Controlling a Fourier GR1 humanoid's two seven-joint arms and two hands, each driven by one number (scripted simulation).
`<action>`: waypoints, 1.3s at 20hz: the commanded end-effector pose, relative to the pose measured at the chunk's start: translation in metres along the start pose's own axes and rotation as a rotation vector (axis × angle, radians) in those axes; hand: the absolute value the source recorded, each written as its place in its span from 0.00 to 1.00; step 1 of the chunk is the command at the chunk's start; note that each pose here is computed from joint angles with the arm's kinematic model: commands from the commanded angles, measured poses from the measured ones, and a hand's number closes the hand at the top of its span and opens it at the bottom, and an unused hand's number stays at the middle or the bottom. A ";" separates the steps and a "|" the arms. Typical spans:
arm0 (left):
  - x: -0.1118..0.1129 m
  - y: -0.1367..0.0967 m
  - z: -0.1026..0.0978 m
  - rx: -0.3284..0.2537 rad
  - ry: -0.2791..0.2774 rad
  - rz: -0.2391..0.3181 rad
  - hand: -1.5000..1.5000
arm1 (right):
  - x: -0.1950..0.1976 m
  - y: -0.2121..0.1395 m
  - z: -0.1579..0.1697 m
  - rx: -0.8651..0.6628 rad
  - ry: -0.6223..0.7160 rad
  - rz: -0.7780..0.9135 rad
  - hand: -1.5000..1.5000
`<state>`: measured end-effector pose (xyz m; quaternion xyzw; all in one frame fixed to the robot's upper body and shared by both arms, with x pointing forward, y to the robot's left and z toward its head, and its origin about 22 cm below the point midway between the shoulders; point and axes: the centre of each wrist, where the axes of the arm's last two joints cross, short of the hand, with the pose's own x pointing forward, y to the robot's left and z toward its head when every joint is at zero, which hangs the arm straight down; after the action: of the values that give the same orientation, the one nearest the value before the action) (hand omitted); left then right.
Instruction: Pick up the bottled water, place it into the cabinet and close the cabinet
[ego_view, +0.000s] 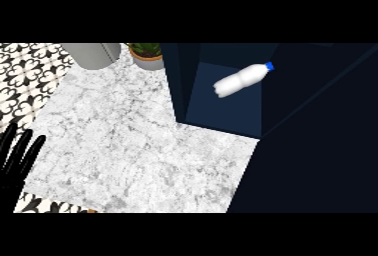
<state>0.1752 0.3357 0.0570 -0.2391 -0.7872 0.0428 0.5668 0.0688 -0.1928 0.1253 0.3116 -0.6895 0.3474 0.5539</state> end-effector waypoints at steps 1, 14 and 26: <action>0.003 0.001 -0.002 -0.028 0.010 0.004 0.00 | 0.011 0.009 -0.016 0.165 -0.016 0.023 1.00; 0.012 0.014 -0.006 -0.027 0.014 -0.016 0.00 | 0.016 -0.009 -0.029 0.278 0.014 0.183 1.00; 0.015 0.018 -0.007 -0.036 0.007 -0.008 0.00 | 0.007 -0.011 -0.040 0.227 -0.026 0.084 1.00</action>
<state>0.1832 0.3548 0.0670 -0.2449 -0.7870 0.0235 0.5658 0.1015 -0.1862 0.1444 0.2943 -0.6747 0.4775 0.4798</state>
